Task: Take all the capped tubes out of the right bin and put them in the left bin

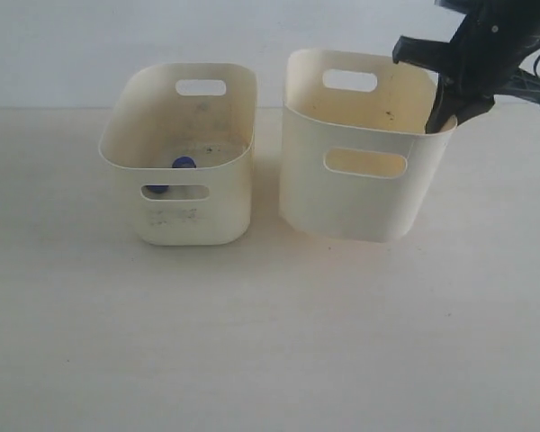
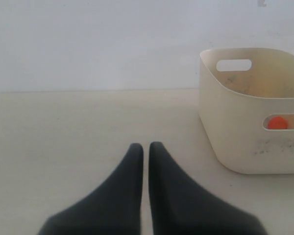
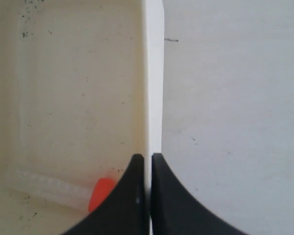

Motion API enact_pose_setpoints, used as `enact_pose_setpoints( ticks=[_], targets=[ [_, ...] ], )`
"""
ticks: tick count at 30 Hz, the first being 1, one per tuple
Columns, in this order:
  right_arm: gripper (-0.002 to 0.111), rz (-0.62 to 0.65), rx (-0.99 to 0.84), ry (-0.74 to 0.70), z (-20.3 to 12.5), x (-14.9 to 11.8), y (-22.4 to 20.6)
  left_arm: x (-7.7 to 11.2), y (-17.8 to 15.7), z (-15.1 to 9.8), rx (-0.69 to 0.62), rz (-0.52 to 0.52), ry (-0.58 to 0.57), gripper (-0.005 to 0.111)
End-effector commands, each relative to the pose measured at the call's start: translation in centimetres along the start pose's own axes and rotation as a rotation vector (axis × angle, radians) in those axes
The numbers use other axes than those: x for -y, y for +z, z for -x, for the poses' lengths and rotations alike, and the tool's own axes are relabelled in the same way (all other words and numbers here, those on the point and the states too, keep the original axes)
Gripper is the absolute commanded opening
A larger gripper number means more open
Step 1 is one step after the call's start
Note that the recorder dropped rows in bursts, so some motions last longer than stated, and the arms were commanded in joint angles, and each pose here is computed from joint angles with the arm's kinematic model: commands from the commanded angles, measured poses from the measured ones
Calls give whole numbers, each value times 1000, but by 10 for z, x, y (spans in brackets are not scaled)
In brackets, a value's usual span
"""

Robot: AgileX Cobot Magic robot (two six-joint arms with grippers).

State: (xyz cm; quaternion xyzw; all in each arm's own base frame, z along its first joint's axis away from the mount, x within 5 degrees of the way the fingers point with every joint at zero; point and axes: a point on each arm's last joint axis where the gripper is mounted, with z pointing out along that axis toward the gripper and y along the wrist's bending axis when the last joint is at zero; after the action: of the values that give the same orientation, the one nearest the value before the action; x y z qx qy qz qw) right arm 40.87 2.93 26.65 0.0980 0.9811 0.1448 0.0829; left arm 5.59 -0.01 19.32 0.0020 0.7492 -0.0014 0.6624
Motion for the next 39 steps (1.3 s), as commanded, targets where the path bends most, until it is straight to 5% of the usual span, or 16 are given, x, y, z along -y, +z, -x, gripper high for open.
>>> enact_pose_setpoints(
  ticks=[1, 16, 24, 39],
  targets=[
    [0, -13, -87, 6, -17, 9, 17, 0, 0, 2, 8, -1, -16, 4],
    [0, 74, -27, 17, -34, -3, -19, 0, 0, 2, 8, -1, -16, 4],
    [0, -48, 1, -85, -35, 7, -24, 0, 0, 2, 8, -1, -16, 4],
    [0, -29, 666, -251, -15, -10, -103, 0, 0, 2, 8, -1, -16, 4]
  ],
)
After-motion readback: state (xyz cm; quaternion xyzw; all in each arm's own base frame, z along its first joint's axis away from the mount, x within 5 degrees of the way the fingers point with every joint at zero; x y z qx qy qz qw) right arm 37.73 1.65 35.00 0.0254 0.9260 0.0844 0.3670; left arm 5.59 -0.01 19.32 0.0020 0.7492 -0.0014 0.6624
